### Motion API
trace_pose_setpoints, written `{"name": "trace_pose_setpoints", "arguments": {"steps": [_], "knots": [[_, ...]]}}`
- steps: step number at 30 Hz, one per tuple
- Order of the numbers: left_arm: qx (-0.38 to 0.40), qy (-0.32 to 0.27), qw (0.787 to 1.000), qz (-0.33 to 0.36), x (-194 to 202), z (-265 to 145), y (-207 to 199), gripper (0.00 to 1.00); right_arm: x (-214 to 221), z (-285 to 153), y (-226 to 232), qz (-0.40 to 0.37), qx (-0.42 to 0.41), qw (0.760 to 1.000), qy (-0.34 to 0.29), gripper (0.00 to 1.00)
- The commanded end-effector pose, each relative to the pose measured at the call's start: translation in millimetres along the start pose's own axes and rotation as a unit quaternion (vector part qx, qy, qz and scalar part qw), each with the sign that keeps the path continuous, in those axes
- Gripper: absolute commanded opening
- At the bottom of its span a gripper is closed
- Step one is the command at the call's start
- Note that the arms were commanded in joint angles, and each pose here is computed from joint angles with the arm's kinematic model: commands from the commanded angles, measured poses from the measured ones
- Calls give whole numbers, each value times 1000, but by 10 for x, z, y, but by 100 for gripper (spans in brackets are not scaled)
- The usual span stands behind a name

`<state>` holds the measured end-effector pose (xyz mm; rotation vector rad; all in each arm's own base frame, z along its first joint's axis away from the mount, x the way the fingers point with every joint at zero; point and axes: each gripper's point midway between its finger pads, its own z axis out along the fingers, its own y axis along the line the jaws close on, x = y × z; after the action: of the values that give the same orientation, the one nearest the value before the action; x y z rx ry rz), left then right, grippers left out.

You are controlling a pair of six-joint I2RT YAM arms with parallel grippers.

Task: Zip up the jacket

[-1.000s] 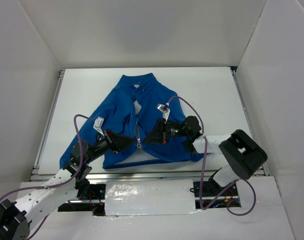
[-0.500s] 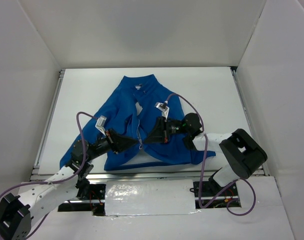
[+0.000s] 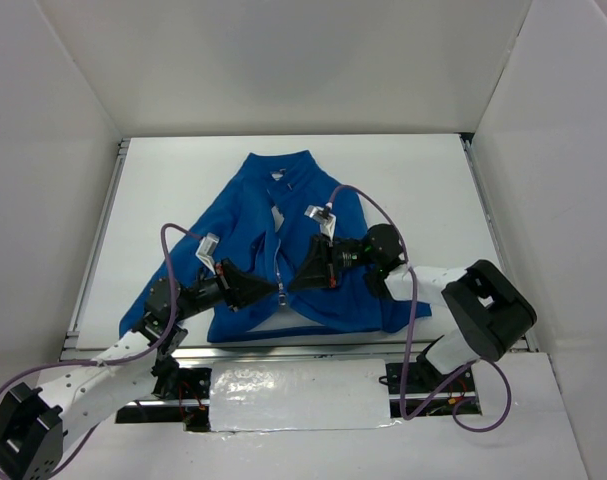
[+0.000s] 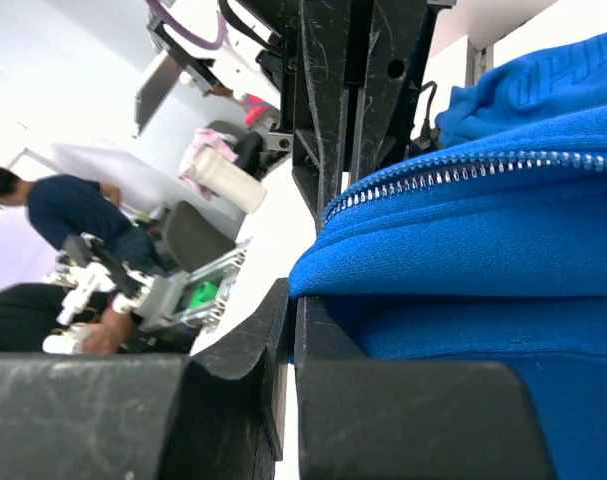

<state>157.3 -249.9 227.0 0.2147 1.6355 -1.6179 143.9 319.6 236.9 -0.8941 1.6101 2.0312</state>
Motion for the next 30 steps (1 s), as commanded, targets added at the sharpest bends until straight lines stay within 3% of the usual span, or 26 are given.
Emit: {"name": "trace_pose_setpoints", "arguments": {"steps": [1, 19, 27, 30], "knots": [[16, 50, 999, 13, 200, -35, -15, 0, -269, 49, 207, -100, -3, 994, -42, 0], [17, 66, 997, -31, 471, -188, 114, 0, 123, -80, -399, -18, 163, 985, -61, 9], [-40, 85, 994, -59, 627, -224, 392, 0, 229, -98, -451, 2, 170, 983, -68, 8], [-42, 86, 993, -66, 666, -233, 432, 0, 255, -98, -486, 8, 176, 982, -67, 13]]}}
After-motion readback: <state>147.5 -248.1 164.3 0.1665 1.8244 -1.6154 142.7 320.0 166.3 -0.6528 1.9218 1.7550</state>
